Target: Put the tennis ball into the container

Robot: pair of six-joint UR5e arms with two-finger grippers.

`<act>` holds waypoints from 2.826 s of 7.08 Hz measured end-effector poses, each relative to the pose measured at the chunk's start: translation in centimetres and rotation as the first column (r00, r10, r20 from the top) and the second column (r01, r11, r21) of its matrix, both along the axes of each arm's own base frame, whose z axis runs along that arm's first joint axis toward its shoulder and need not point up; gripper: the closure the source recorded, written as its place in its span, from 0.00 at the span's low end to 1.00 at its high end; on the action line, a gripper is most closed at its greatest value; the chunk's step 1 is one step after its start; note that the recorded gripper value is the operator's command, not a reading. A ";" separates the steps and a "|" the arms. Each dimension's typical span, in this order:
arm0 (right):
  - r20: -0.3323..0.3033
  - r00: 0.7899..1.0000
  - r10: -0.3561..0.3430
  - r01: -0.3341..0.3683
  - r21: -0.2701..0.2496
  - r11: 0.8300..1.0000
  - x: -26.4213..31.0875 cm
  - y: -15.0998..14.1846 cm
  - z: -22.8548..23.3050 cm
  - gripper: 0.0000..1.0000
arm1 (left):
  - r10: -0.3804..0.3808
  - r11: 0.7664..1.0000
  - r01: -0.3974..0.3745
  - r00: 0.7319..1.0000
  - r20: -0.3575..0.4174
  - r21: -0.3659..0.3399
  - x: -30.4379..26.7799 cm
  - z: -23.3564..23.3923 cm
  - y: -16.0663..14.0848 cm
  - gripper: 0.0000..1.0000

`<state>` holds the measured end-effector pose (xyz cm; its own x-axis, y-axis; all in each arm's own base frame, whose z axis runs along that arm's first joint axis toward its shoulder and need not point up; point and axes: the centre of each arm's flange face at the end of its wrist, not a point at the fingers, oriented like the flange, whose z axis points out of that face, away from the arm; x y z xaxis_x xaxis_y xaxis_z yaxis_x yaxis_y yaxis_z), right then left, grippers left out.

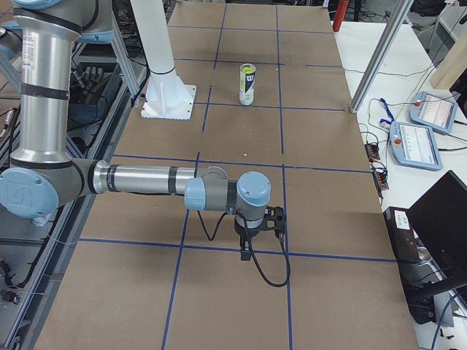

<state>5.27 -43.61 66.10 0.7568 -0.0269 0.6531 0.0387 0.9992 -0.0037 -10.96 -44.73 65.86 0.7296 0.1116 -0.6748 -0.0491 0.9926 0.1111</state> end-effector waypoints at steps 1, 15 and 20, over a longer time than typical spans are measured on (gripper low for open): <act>0.000 1.000 0.000 0.000 0.000 1.000 0.0 0.0 0.0 0.00 | -0.002 1.000 0.002 1.000 0.006 0.014 -0.1 -0.6 -0.3 0.00; 0.000 1.000 0.000 0.000 -0.001 1.000 0.0 0.0 0.0 0.00 | 0.002 0.999 -0.002 1.000 0.007 0.054 -0.1 -2.5 -0.8 0.00; 0.000 1.000 0.000 0.000 -0.001 1.000 0.0 0.0 0.0 0.00 | 0.003 0.997 -0.004 1.000 0.010 0.082 -0.1 -3.8 -1.0 0.00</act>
<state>5.27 -43.58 66.13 0.7568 -0.0265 0.6531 0.0387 0.9992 -0.0043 -11.01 -45.70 62.10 0.7355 0.1688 -0.6562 -0.0543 0.9800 0.1913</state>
